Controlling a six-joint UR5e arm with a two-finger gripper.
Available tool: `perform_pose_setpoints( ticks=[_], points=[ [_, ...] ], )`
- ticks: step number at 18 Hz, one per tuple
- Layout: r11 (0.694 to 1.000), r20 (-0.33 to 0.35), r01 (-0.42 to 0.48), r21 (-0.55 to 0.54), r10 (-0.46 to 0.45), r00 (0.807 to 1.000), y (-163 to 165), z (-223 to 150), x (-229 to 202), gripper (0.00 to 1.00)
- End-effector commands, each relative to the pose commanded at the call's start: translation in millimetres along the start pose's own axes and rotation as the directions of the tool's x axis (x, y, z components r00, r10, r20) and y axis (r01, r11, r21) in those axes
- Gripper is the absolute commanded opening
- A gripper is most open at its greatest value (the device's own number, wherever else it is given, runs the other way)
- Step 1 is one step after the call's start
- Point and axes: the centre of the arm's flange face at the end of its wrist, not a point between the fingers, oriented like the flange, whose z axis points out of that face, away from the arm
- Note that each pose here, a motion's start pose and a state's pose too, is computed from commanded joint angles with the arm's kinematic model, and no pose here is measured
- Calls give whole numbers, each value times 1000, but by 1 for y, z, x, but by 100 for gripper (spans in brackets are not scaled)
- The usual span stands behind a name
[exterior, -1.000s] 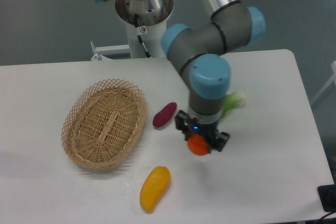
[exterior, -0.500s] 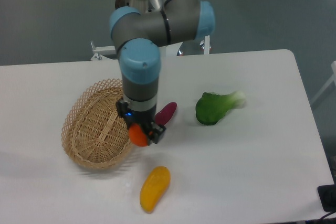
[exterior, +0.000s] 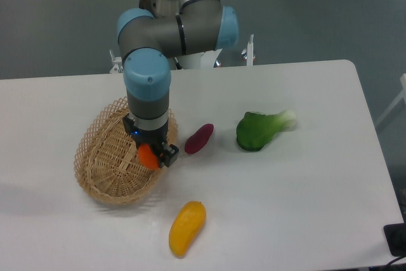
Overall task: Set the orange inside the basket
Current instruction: 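Carry the held orange over to the wicker basket and lower it, then open the gripper to release the orange into the basket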
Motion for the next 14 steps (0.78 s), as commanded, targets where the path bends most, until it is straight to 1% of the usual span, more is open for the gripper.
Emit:
perform_pose_setpoints(
  ticks=[7,8,11,13,14],
  points=[
    [999,-27,27,-22,-28,999,-20,20,24,65],
    [999,-32,39,-28,-40,999,-20,24,24,68],
    [996,-45,74,-44,-76,996,-31,39,35,69],
    [996,-47,79,-47,-81,996,-34,41,37,69],
    [996,-48,77,-48,-79,996,-34,42,37,71]
  ],
)
